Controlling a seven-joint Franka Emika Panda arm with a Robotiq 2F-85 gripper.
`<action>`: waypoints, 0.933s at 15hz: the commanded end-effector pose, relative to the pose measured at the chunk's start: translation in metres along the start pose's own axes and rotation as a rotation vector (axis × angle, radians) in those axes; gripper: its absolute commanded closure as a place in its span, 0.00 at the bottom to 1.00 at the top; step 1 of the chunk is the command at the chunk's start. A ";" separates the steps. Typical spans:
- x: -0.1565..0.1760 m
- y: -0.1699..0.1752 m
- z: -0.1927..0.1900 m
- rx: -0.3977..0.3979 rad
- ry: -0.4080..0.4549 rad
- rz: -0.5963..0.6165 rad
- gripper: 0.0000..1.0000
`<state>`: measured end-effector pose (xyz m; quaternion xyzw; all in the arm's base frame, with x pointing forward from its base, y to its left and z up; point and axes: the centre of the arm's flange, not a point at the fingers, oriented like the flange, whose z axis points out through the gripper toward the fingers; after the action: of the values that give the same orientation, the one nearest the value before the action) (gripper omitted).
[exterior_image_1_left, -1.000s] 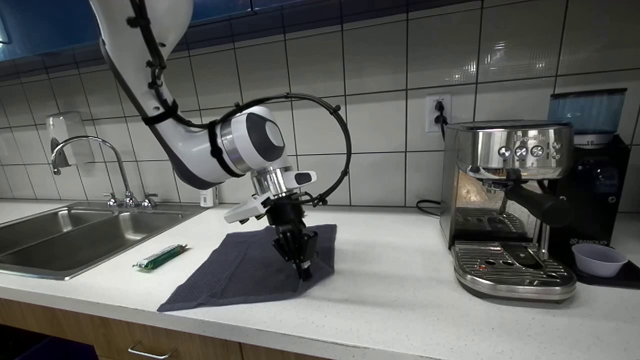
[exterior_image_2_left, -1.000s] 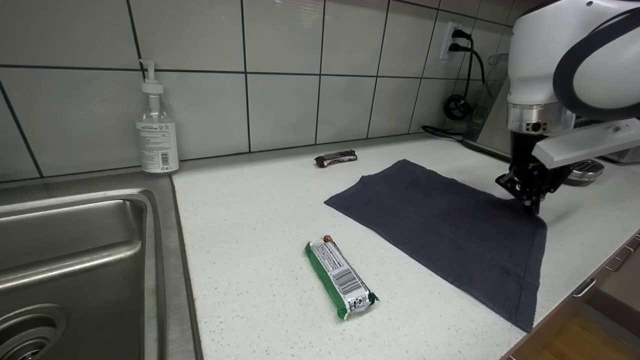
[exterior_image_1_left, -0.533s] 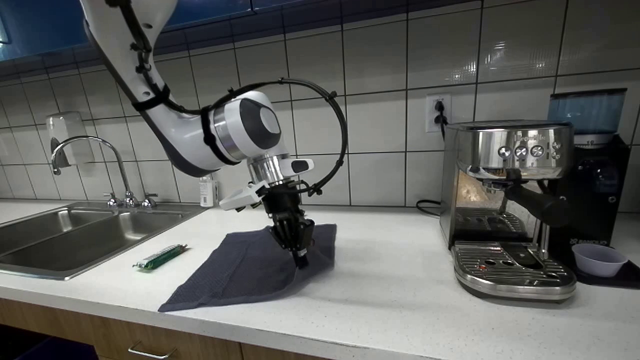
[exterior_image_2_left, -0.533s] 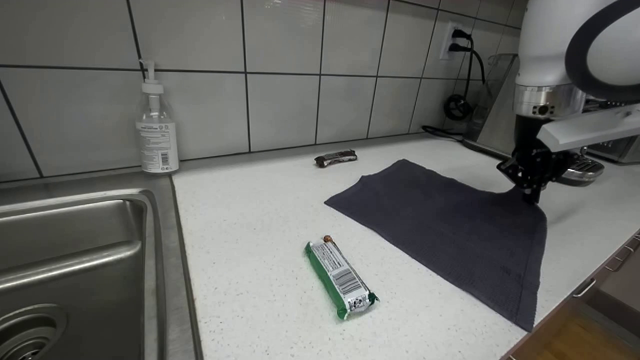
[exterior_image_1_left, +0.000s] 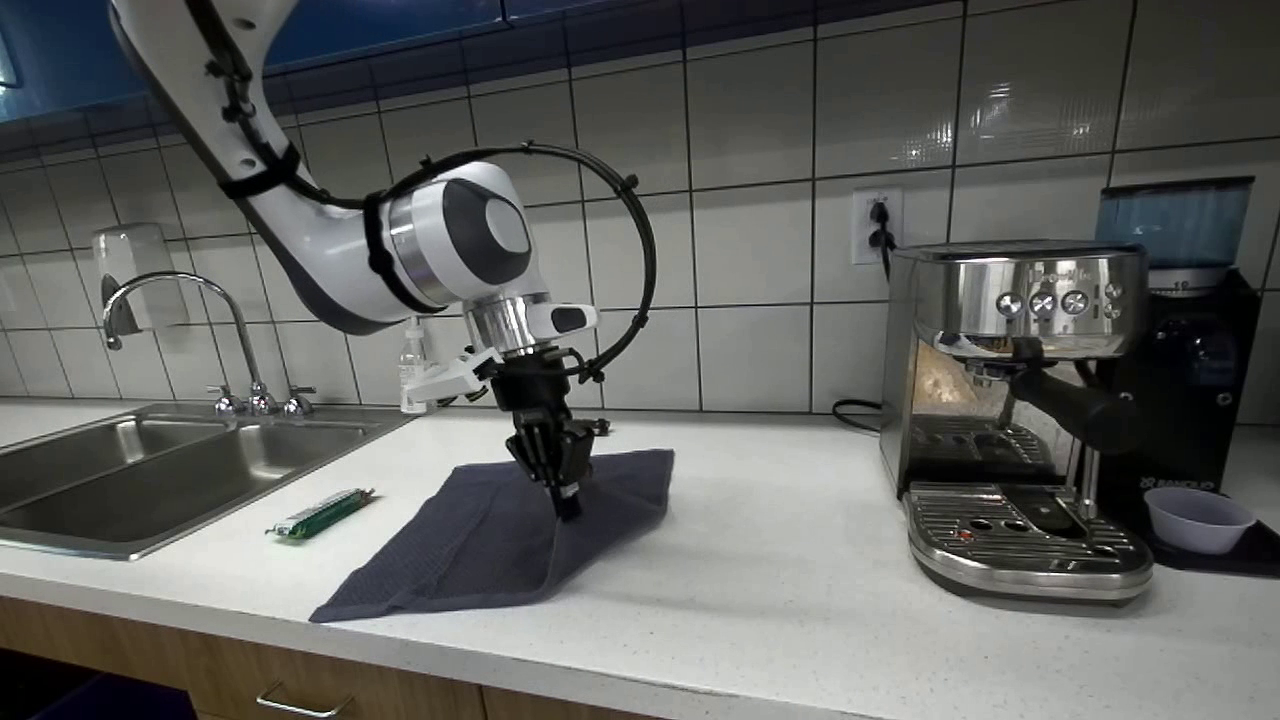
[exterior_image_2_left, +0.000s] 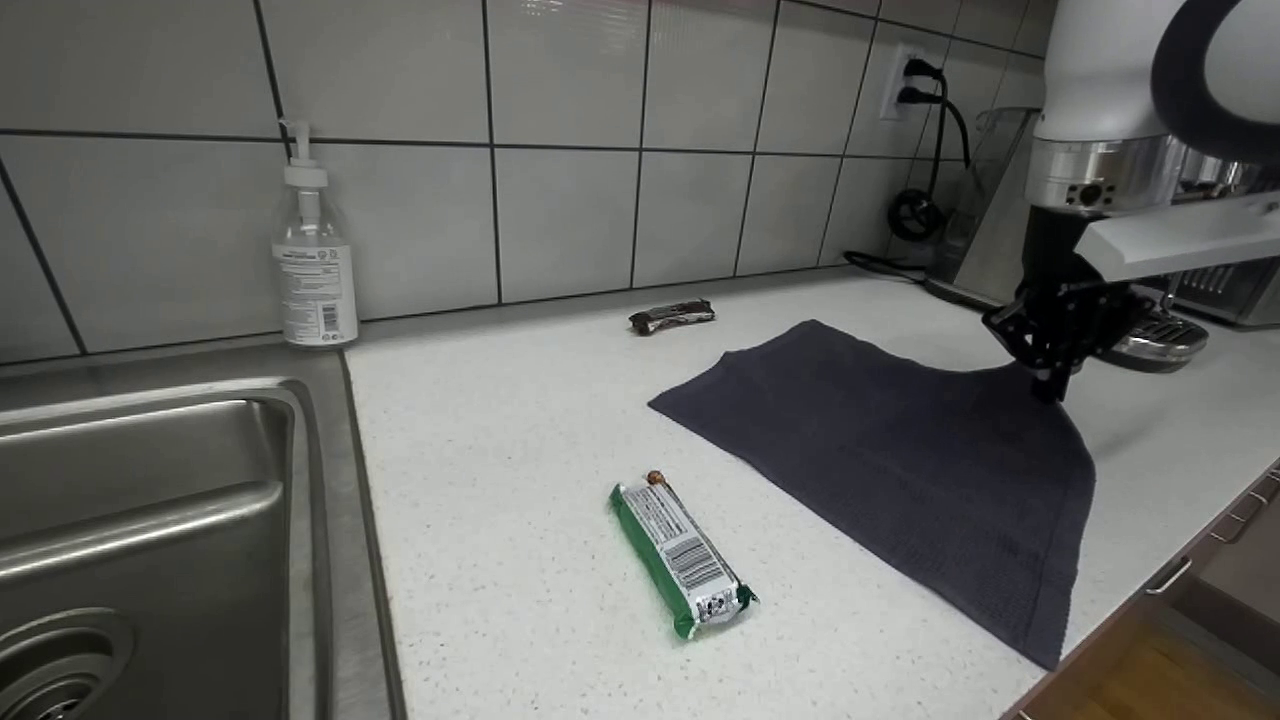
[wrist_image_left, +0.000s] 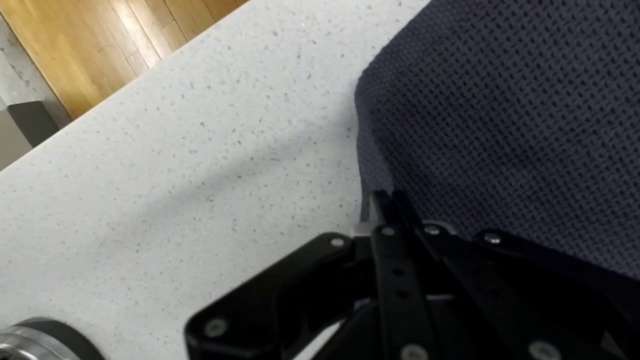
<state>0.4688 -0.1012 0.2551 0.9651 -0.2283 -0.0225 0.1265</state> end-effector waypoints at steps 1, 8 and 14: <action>-0.012 -0.006 -0.020 0.030 -0.006 -0.006 0.99; -0.004 -0.023 -0.029 0.075 -0.003 -0.038 0.99; 0.008 -0.032 -0.039 0.120 0.024 -0.123 0.99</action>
<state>0.4828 -0.0686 0.2748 0.9777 -0.1928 -0.0083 0.0827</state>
